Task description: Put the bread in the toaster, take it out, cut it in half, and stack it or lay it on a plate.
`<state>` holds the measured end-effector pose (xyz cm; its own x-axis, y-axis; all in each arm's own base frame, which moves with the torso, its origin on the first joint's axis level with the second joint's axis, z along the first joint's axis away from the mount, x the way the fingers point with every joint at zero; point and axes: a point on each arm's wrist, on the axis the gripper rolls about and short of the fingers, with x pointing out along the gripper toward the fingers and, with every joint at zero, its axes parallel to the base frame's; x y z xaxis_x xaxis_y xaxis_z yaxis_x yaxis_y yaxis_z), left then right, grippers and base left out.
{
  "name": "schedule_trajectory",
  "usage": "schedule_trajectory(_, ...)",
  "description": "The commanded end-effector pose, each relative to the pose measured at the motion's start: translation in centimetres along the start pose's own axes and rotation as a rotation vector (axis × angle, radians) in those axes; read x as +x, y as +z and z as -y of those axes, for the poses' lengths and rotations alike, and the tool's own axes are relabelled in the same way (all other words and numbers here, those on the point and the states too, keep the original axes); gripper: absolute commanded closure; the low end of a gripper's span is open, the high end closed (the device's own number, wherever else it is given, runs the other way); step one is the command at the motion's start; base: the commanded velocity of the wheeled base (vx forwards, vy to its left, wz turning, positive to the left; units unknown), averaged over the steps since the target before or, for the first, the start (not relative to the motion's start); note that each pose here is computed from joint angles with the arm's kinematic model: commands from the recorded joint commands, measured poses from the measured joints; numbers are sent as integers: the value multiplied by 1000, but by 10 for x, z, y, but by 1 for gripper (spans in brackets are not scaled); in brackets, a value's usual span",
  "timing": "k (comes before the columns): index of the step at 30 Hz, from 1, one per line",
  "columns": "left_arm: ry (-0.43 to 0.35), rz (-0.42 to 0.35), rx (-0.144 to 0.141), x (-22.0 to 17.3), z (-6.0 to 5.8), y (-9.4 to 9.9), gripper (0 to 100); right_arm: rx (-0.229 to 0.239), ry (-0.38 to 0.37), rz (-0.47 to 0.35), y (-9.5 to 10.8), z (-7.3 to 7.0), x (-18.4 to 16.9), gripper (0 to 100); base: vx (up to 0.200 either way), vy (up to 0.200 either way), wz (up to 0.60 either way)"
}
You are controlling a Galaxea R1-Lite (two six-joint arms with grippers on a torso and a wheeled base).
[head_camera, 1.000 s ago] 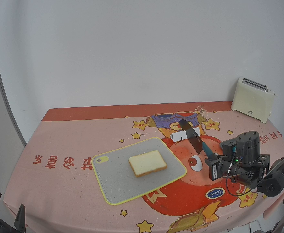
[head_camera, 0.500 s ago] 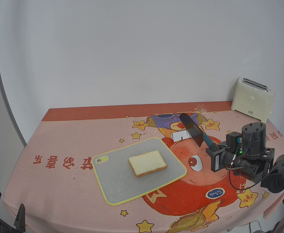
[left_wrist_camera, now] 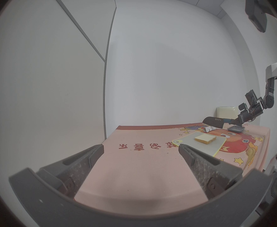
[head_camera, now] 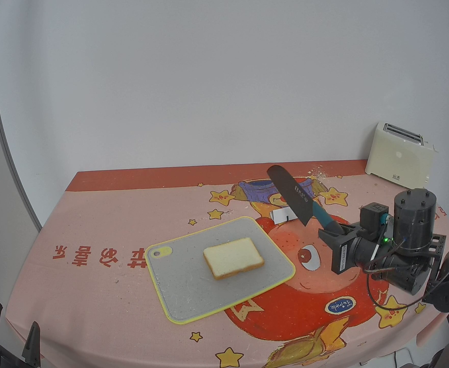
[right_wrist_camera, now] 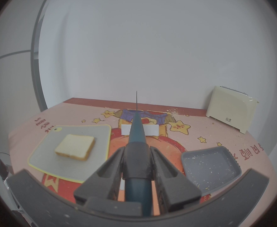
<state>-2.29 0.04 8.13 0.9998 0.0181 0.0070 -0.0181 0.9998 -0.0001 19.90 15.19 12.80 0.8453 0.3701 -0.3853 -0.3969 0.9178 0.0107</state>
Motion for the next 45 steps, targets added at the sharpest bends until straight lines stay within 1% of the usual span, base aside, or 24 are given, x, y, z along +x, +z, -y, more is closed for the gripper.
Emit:
schedule_trajectory(1, -3, -9, -1, 1, 0, -5, 0, -22, 110, -18, -10, -17, -17, 100, 0, 0, 0)
schedule_trajectory(4, -3, -7, -1, 1, 0, -5, 0, -36, 130, -39, -17, -21, -20, 100, 0, 0, 0)
schedule_trajectory(7, -3, -7, -1, 1, 0, -5, 0, -45, 133, -61, -24, -19, -24, 100, 0, 0, 0)
schedule_trajectory(10, -3, -7, -1, 1, 0, -5, 0, -41, 171, -46, -23, -16, -33, 100, 0, 0, 0)
schedule_trajectory(11, -3, -7, -1, 1, 0, -5, 0, -38, 198, -40, -22, -16, -36, 100, 0, 0, 0)
schedule_trajectory(13, -3, -7, -1, 1, 0, -5, 0, -28, 242, -8, -15, -15, -40, 100, 0, 0, 0)
schedule_trajectory(14, -3, -7, -1, 1, 0, -5, 0, -28, 243, -7, -15, -15, -40, 100, 0, 0, 0)
schedule_trajectory(15, -3, -7, -1, 1, 0, -5, 0, -24, 261, 10, -12, -16, -45, 100, 0, 0, 0)
schedule_trajectory(19, -4, -9, -1, 1, 0, -5, 0, -30, 259, 11, -13, -15, -46, 100, 0, 0, 0)
schedule_trajectory(21, -4, -7, 0, 1, 0, -5, 0, -24, 262, 17, -13, -14, -50, 100, 0, 0, 0)
schedule_trajectory(27, -4, -9, 0, 1, 0, -5, 0, -27, 254, 18, -12, -15, -48, 100, 0, 0, 0)
schedule_trajectory(31, -3, -4, 0, 1, 0, -5, 0, -20, 261, 19, -11, -15, -47, 100, 0, 0, 0)
schedule_trajectory(36, -6, 5, 9, 1, 0, -4, 0, -27, 264, 14, -13, -15, -49, 100, 0, 0, 0)
schedule_trajectory(37, -7, 33, 6, 0, 0, -1, 0, -26, 265, 18, -12, -15, -49, 100, 0, 0, 0)
schedule_trajectory(38, -9, 122, -1, 0, 0, 8, 0, -24, 265, 22, -11, -15, -49, 100, 0, 0, 0)
schedule_trajectory(39, -15, 326, -2, -6, 0, 29, 0, -23, 264, 25, -11, -15, -50, 100, 0, 0, 0)
schedule_trajectory(40, -28, 404, 7, -8, 0, 38, 0, -21, 264, 25, -11, -15, -49, 100, 0, 0, 0)
schedule_trajectory(41, -39, 430, 12, -9, 1, 42, 0, -22, 264, 22, -11, -15, -49, 100, 0, 0, 0)
schedule_trajectory(42, -69, 466, 31, -11, 1, 49, 0, -22, 264, 21, -11, -15, -48, 100, 0, 0, 0)
schedule_trajectory(43, -69, 466, 31, -11, 1, 49, 0, -22, 264, 21, -11, -15, -48, 100, 0, 0, 0)
schedule_trajectory(44, -106, 456, 74, -10, 2, 64, 0, -30, 267, 12, -13, -17, -48, 100, 0, 0, 0)
schedule_trajectory(45, -113, 448, 78, -8, 3, 71, 0, -34, 271, 8, -14, -18, -48, 100, 0, 0, 0)
